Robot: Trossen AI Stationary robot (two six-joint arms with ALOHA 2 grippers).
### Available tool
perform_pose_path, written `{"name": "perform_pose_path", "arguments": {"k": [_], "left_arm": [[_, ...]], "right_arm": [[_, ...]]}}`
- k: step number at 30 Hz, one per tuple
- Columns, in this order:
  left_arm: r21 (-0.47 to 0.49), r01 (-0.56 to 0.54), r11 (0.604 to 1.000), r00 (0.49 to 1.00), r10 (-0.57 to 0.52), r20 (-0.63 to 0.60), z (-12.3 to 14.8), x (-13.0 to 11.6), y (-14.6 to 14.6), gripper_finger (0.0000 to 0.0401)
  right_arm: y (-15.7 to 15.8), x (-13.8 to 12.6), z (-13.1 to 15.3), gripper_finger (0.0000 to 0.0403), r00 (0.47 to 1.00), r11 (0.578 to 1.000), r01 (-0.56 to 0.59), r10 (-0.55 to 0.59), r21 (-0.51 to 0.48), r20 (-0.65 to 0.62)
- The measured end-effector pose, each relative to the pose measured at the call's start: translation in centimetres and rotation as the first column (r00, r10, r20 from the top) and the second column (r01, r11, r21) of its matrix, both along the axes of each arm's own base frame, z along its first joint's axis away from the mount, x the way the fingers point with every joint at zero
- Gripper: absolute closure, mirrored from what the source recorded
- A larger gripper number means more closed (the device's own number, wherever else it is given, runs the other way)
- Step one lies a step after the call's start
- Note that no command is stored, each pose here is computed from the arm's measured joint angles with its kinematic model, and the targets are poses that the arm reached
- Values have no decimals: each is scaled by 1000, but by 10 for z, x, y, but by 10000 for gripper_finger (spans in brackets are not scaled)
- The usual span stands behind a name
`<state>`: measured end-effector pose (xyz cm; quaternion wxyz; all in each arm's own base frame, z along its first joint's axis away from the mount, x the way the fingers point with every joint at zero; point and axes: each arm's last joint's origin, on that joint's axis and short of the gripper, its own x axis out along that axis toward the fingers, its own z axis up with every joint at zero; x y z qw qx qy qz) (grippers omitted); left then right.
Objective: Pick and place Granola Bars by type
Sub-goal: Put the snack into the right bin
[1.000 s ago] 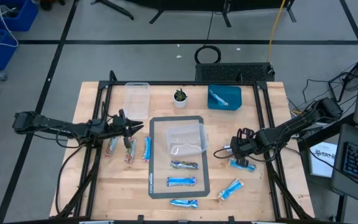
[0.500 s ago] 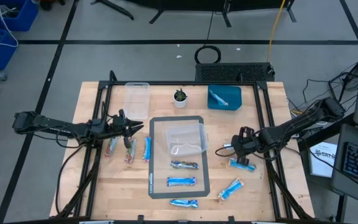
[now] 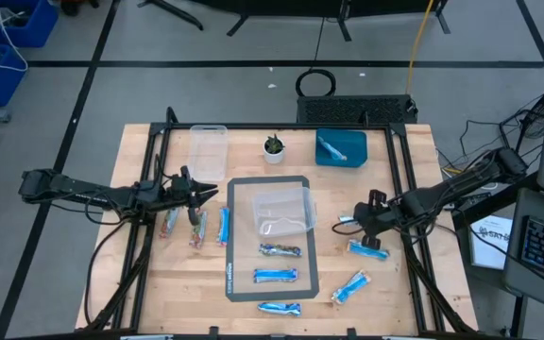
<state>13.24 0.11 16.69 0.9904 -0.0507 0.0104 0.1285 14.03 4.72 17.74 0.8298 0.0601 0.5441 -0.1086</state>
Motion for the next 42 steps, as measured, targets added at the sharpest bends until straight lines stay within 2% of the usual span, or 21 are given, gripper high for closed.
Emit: {"name": "perform_pose_path", "arguments": {"k": [6,19,26,31,42], "left_arm": [[0,0,1000,1000,0,0,0,0,0,322],[0,0,1000,1000,0,0,0,0,0,322],[0,0,1000,1000,0,0,0,0,0,322],[0,1,1000,1000,-1,0,0,0,0,322],[0,0,1000,1000,0,-1,0,0,0,323]], "right_arm": [[-3,-3,6,401,998,999,-3,6,-52,62],[-9,-13,22,401,981,996,1,17,-94,195],[-10,-14,32,401,955,998,-16,35,-68,295],[-9,-16,37,401,938,999,-51,52,-10,344],[-9,-19,51,401,875,992,-124,113,-8,471]]}}
